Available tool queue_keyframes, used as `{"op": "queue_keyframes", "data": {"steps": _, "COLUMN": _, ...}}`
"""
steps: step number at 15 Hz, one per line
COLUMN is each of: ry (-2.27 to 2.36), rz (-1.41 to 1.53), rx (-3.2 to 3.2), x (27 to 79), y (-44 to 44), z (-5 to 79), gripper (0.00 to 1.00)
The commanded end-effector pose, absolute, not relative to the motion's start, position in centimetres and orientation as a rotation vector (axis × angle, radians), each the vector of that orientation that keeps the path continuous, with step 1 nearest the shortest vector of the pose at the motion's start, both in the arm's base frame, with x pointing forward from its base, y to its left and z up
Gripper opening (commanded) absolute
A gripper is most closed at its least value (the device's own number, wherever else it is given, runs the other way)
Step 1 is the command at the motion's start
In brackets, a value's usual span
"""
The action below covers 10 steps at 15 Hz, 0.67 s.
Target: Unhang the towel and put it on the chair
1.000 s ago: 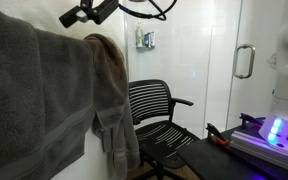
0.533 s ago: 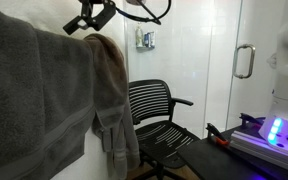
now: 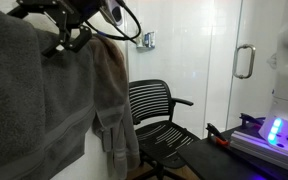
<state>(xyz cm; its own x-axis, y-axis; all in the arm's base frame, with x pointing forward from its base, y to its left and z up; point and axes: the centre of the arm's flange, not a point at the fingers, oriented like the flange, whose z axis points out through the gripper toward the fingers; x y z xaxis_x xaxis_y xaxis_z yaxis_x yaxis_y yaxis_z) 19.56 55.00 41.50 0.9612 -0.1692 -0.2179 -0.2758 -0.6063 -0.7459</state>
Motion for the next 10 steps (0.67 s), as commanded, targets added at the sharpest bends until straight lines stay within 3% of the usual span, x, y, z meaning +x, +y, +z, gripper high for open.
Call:
{"op": "queue_keyframes", "data": {"steps": 1, "ry": 0.314, "rz": 0.164, "rx": -2.232, "x": 19.8, "y": 55.3, "z": 41.4, "gripper": 0.81}}
{"op": "queue_keyframes", "data": {"steps": 10, "ry": 0.431, "rz": 0.145, "rx": -2.222, "x": 20.5, "y": 54.2, "z": 43.9, "gripper": 0.18}}
